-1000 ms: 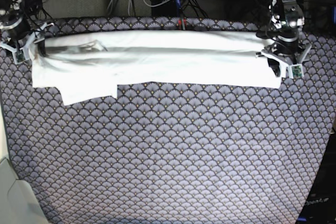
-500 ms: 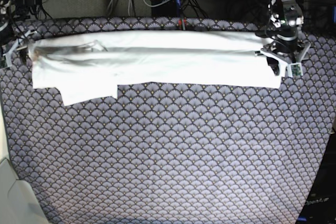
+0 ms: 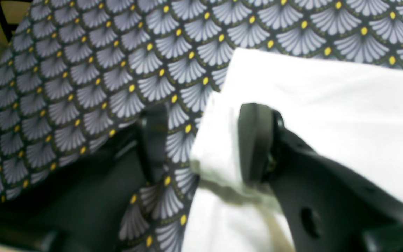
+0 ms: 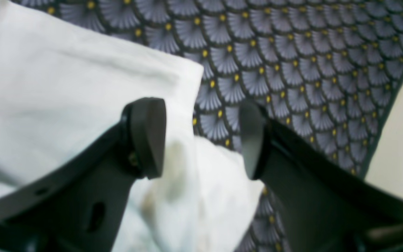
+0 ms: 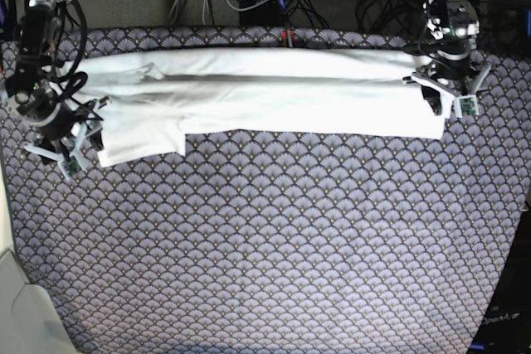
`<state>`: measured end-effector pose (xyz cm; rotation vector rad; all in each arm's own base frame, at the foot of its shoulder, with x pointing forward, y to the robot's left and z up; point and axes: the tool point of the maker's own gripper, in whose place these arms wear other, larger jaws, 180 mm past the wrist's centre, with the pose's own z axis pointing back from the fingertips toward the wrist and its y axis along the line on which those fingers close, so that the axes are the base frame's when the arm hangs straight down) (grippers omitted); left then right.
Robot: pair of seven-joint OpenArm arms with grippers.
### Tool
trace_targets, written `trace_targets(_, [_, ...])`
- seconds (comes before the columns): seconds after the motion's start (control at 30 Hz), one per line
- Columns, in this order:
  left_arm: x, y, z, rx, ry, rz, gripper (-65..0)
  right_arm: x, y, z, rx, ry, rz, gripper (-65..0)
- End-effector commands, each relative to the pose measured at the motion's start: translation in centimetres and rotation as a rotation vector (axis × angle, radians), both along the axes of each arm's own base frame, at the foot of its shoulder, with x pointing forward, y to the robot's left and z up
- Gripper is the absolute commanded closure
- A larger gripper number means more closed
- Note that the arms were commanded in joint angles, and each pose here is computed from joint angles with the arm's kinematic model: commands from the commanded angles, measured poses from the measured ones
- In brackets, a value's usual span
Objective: Fold the T-shirt properly
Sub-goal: 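Release with the right gripper and regrasp the strip's end nearby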
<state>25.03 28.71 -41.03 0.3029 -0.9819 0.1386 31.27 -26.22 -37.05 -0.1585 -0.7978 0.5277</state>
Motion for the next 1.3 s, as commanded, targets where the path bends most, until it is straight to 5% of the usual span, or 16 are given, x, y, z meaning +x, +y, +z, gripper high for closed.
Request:
trace_targets(0.0, [0.6,0.5,1.3,0.025,-0.04,-0.005,-32.4,1.3,-0.8,1.3,-0.01,-0.036,-0.01,-34.1])
trace_targets(0.3, [0.1,0.5,1.0,0.028,-0.029,-0.006,-32.4,4.0,-2.9,-0.1,0.024,0.039,-0.1,-34.0])
trace_targets(1.27, [1.1,0.5,1.6,0.031,-0.053,0.0,-32.4,4.9,-1.9,-3.3,0.116,0.118,-0.129,-34.0])
